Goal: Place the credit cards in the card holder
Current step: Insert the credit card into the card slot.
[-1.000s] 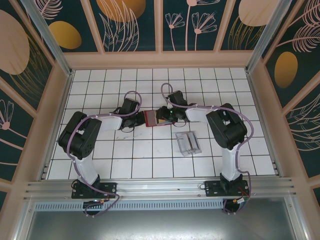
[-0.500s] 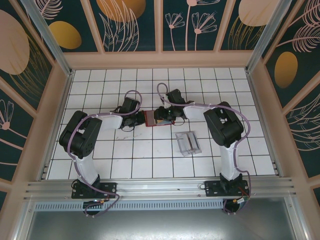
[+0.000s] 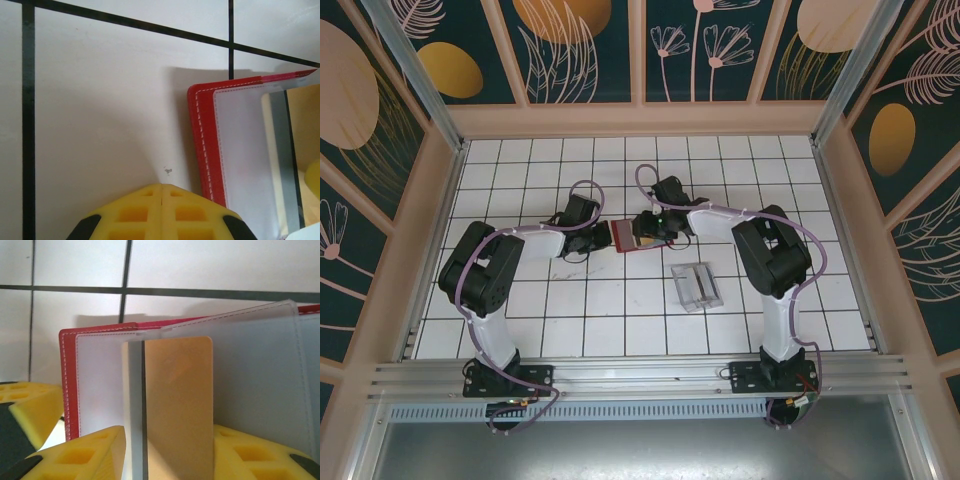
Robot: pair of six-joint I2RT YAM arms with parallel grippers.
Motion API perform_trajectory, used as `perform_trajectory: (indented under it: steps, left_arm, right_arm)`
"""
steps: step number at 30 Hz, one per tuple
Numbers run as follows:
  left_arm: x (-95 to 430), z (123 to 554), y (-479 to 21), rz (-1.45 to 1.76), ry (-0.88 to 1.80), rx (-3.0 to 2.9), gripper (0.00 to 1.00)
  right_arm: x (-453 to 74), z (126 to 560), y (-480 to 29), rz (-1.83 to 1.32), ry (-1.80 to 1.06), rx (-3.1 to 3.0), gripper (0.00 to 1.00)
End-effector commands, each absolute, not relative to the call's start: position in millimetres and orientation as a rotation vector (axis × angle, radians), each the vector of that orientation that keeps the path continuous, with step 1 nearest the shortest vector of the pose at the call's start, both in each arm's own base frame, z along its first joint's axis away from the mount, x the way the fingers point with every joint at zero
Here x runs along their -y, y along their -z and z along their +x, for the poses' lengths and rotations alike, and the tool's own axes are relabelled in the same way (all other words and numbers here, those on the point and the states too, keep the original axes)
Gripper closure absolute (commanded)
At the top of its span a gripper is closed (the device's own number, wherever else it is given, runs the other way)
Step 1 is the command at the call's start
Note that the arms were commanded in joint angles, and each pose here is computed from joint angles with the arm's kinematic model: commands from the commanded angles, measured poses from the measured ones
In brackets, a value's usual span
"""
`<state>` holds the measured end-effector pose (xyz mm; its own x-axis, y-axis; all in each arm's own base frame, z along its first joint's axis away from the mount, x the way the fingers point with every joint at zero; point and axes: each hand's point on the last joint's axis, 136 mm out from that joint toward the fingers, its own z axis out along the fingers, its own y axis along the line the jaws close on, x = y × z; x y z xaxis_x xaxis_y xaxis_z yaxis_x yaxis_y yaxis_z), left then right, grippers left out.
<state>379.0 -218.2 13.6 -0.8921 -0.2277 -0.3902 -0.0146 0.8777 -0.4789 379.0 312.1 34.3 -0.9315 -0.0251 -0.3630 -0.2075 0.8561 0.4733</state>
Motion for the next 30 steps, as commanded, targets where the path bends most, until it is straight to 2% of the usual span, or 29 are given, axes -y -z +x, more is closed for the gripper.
perform_trajectory:
  steps: [1,8,20,30]
  left_arm:
    - [206,365,21,-0.205,0.588,-2.691,1.0]
    - [208,366,21,-0.2,0.602,-2.69,1.0]
    - [217,365,21,-0.208,0.687,-2.677,1.0]
    - [212,360,30,-0.214,0.658,-2.703,1.0]
  right_arm:
    - [-302,380,-42,-0.153,-0.609,-2.693,0.54]
    - [-301,377,-37,-0.181,-0.516,-2.691,0.54]
    - [-338,358,-34,-0.373,-0.655,-2.671,0.54]
    - [-307,376,-57,-0.271,-0.493,-2.594,0.46]
